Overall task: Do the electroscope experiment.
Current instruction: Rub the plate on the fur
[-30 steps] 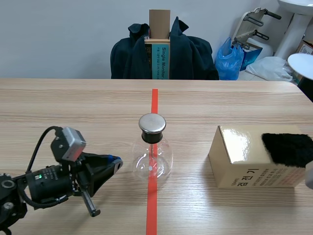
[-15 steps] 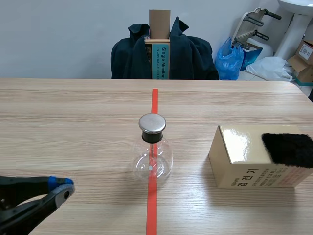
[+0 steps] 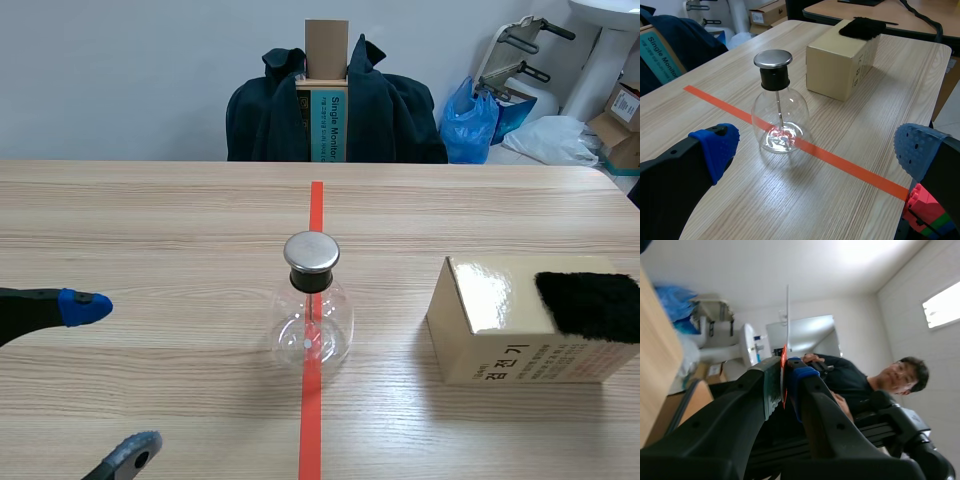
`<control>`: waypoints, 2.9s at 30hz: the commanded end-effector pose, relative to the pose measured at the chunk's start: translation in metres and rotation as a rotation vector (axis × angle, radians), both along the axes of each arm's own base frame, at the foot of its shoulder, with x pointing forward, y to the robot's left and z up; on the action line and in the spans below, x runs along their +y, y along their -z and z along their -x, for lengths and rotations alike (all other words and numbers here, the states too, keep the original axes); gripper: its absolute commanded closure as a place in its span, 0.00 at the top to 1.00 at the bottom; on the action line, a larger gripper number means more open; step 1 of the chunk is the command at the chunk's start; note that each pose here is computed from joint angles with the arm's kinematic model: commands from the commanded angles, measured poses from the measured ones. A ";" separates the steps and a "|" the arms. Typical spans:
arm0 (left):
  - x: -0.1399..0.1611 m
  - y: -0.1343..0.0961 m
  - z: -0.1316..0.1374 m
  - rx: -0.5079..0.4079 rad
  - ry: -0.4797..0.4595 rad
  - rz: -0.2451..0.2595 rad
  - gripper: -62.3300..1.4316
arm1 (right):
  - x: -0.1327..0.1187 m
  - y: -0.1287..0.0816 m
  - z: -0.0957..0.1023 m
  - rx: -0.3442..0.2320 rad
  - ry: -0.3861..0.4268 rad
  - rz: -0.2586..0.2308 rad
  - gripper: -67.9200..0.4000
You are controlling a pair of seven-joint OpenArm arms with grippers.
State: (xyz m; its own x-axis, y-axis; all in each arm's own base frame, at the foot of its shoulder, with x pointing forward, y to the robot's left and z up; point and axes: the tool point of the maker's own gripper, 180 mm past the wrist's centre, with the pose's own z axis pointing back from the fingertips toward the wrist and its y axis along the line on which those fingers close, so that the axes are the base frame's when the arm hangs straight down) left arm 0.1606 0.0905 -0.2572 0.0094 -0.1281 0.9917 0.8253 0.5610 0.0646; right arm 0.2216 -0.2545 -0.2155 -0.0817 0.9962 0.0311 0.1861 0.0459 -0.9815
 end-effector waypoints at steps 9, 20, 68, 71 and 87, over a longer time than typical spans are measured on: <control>-0.001 -0.005 -0.002 -0.012 -0.006 0.024 1.00 | 0.016 0.086 0.008 0.174 -0.032 0.027 0.02; -0.001 -0.005 -0.002 -0.012 -0.006 0.024 1.00 | 0.017 0.117 0.018 0.270 -0.050 0.029 0.02; 0.000 -0.004 -0.002 -0.008 -0.007 0.019 1.00 | 0.019 0.143 0.024 0.373 -0.019 0.010 0.02; 0.000 -0.004 -0.002 -0.008 -0.007 0.019 1.00 | 0.022 0.143 0.024 0.375 -0.044 0.018 0.02; 0.000 -0.004 -0.002 -0.008 -0.007 0.018 1.00 | 0.015 0.141 0.021 0.370 -0.001 0.022 0.02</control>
